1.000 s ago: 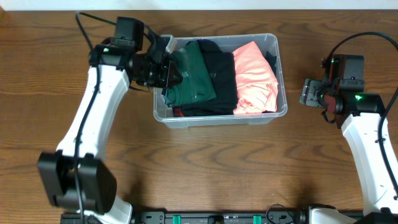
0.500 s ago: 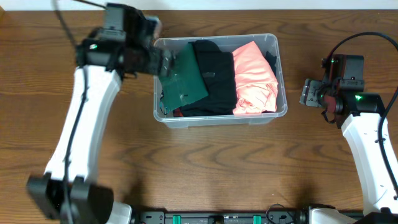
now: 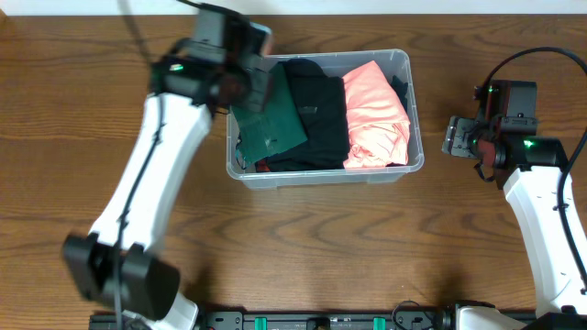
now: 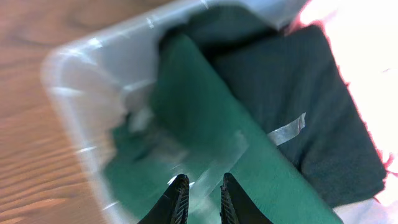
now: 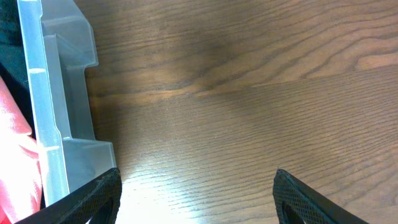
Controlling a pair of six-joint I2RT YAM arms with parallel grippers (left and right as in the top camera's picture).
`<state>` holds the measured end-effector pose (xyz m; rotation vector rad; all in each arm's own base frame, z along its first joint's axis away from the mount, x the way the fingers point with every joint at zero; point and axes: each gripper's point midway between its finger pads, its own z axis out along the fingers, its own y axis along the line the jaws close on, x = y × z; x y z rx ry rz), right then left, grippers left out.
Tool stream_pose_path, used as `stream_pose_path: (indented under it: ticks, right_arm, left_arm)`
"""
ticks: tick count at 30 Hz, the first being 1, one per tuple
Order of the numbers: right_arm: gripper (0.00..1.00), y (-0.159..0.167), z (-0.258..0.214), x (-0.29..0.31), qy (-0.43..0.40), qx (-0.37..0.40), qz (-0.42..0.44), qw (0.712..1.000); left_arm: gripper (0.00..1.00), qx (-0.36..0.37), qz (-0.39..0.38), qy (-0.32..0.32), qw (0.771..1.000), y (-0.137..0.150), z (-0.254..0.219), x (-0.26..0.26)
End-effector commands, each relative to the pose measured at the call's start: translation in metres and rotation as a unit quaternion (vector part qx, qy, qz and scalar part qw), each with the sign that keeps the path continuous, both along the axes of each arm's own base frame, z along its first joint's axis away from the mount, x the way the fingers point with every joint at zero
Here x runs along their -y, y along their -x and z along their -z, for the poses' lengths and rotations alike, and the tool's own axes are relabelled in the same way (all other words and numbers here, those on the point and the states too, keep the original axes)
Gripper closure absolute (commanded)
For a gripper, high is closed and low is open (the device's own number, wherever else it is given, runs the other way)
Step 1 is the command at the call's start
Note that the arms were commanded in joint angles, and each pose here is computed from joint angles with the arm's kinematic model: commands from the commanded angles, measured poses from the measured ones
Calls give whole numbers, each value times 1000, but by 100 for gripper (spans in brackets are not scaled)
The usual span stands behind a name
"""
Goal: Pack container
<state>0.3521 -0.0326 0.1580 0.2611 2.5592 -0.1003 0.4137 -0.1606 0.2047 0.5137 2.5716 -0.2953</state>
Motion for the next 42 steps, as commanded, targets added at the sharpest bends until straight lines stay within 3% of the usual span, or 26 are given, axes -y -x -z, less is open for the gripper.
stream_pose_path:
  ticks: [1,5,8,11,14,18,20,22,28,31,37,42]
  right_arm:
    - [24,1,2,1,1,-2,-2,1000]
    - [24,1,2,1,1,-3,-2,1000]
    - [24,1,2,1,1,-4,-2,1000]
    - [24,1,2,1,1,-4,-3,1000]
    - [25,1,2,1,3,-3,-6,1000]
    - [25,-3,-1,-6,13,3,-34,999]
    - [26,-10,-5,-17,22,18,-62,998]
    - [26,-20,-13,-33,35,41,-100,994]
    - [16,-58,-53,-96,69,157,-210,962]
    - [1,-68,-66,-117,40,199,-232,951]
    - [1,-71,-87,-120,1,236,-213,948]
    - [1,-47,-106,-97,-20,237,-167,957]
  left_arm:
    - [81,-47,18,-20,999,3,41,15]
    - [81,-115,18,-40,992,10,92,24]
    - [52,-148,16,-51,988,13,118,24]
    - [40,-150,13,-52,987,12,119,21]
    - [33,-122,4,-42,992,7,91,14]
    - [25,-45,-23,-18,999,5,20,-10]
    - [18,8,-54,-20,998,5,-19,-35]
    - [2,58,-98,-34,993,7,-54,-69]
    - [2,107,-242,-11,964,16,-100,-156]
    - [2,99,-305,-2,947,17,-97,-193]
    - [2,76,-336,-6,939,28,-90,-218]
    - [2,57,-317,-12,947,46,-89,-213]
